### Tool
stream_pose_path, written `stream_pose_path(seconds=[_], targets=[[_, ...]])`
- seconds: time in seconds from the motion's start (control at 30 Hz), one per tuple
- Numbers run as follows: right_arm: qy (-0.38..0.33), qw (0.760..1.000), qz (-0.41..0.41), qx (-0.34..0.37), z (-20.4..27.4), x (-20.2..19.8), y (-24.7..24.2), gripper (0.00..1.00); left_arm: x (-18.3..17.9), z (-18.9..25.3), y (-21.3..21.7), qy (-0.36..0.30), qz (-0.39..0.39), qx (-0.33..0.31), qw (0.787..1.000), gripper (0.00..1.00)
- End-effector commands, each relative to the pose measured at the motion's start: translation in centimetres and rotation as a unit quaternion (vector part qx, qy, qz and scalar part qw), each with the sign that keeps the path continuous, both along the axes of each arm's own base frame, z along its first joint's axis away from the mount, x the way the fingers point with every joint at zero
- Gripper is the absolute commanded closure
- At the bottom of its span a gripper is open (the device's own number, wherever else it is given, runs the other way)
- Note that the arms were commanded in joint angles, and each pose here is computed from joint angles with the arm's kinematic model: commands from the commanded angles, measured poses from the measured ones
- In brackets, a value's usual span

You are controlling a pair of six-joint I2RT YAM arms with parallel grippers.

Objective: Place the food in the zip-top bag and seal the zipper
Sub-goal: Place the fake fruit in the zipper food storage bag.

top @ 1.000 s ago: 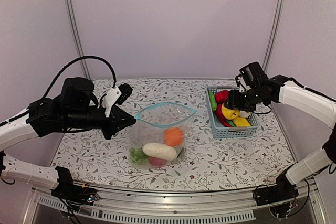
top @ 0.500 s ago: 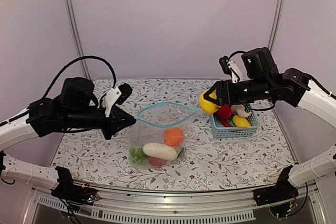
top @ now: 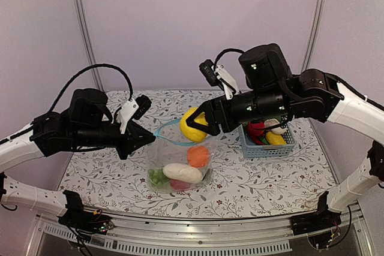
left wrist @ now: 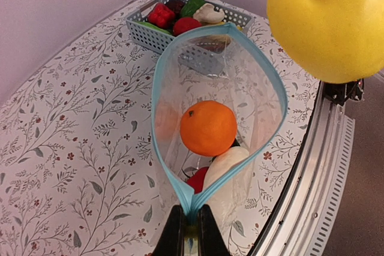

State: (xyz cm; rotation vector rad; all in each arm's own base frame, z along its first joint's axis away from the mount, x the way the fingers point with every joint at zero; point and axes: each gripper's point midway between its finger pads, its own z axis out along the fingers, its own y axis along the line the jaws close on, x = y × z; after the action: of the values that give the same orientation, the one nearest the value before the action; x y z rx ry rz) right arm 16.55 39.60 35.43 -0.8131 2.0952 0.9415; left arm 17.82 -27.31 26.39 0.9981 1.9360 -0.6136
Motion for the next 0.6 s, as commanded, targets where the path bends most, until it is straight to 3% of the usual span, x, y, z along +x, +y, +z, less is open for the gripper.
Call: stream_pose_path(seconds=[0.0,0.3,0.57], targets=[[-0.02,0.998,-0.022,-0.059,-2.8,1.3,1.4,0.4,0.3,0.4,0.2,-0.004,0.009,-0.009,1.0,1.0],[-0.026,0.996,-0.065,-0.058,-3.2,3.1,2.4,0.39,0.3,0.5,0.3,-0.006,0.009,-0.011,1.0,1.0],[-0.033,0.99,-0.099,-0.099,-5.0,4.5,1.9,0.39,0.3,0.5,0.3,-0.006,0.009,-0.011,1.0,1.0]])
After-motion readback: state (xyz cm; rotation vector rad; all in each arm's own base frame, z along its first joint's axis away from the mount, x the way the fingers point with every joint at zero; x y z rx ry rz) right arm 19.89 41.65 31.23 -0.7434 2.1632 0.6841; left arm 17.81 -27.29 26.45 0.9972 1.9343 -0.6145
